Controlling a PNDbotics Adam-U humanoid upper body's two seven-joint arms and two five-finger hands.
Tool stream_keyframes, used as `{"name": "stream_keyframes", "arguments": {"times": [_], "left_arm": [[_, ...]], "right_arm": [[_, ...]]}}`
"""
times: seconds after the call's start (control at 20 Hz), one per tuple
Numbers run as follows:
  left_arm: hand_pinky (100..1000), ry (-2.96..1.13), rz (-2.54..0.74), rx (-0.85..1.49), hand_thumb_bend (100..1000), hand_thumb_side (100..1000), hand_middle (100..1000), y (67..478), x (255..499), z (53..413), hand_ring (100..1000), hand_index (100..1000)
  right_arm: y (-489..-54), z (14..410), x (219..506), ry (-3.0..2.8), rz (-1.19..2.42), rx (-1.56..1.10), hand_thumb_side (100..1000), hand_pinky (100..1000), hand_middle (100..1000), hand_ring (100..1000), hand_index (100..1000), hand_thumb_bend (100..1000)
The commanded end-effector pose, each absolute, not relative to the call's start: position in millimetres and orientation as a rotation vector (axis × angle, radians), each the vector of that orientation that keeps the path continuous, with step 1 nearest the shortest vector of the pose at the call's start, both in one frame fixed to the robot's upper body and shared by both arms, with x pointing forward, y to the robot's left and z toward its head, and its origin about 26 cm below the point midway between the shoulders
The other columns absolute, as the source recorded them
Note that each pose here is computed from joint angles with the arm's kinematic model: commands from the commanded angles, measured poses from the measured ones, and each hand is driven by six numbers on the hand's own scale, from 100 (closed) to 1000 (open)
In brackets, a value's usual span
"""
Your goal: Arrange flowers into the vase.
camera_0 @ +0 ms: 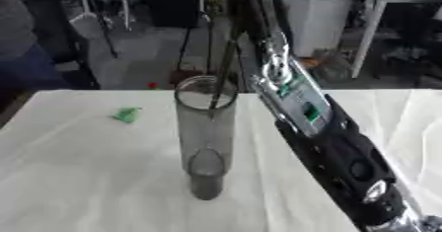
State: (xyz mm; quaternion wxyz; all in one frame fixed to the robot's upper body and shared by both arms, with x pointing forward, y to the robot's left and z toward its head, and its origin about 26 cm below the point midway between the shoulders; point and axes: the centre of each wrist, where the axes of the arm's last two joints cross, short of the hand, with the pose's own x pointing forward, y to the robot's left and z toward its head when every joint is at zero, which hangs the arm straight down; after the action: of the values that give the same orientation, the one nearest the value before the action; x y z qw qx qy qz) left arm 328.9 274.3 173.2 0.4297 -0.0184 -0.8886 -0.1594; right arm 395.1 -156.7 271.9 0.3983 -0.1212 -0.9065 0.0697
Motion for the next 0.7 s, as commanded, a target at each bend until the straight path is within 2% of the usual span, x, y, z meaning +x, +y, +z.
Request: {"name": "stream_keyframes", "arguments": {"times": [0.05, 0.25, 0.4, 0.7], "left_arm": [[561, -2.237, -0.403, -0.013, 1000, 843, 634, 279.8, 328.8, 180.5, 493, 701], [561, -2.236, -0.402, -0.009, 1000, 843, 634, 280.5, 328.6, 180.3, 492, 701], [561, -2.236, -0.401, -0.008, 1000, 843, 634, 280.7, 328.6, 180.1, 492, 701], [561, -2.236, -0.398, -0.005, 1000, 843, 633, 281.3, 328.7, 179.8, 492, 701]], "right_arm": [[-162.6, 282.7, 390.6, -2.337, 0.212, -0.34, 952, 100, 100, 112, 228, 100], [-165.7, 279.9, 390.3, -2.335, 0.242, -0.371, 933, 100, 119, 166, 243, 100], [-166.9, 278.4, 390.4, -2.334, 0.255, -0.388, 933, 100, 176, 267, 257, 100], [-168.2, 275.7, 389.9, -2.334, 0.291, -0.411, 930, 100, 239, 309, 282, 100]]}}
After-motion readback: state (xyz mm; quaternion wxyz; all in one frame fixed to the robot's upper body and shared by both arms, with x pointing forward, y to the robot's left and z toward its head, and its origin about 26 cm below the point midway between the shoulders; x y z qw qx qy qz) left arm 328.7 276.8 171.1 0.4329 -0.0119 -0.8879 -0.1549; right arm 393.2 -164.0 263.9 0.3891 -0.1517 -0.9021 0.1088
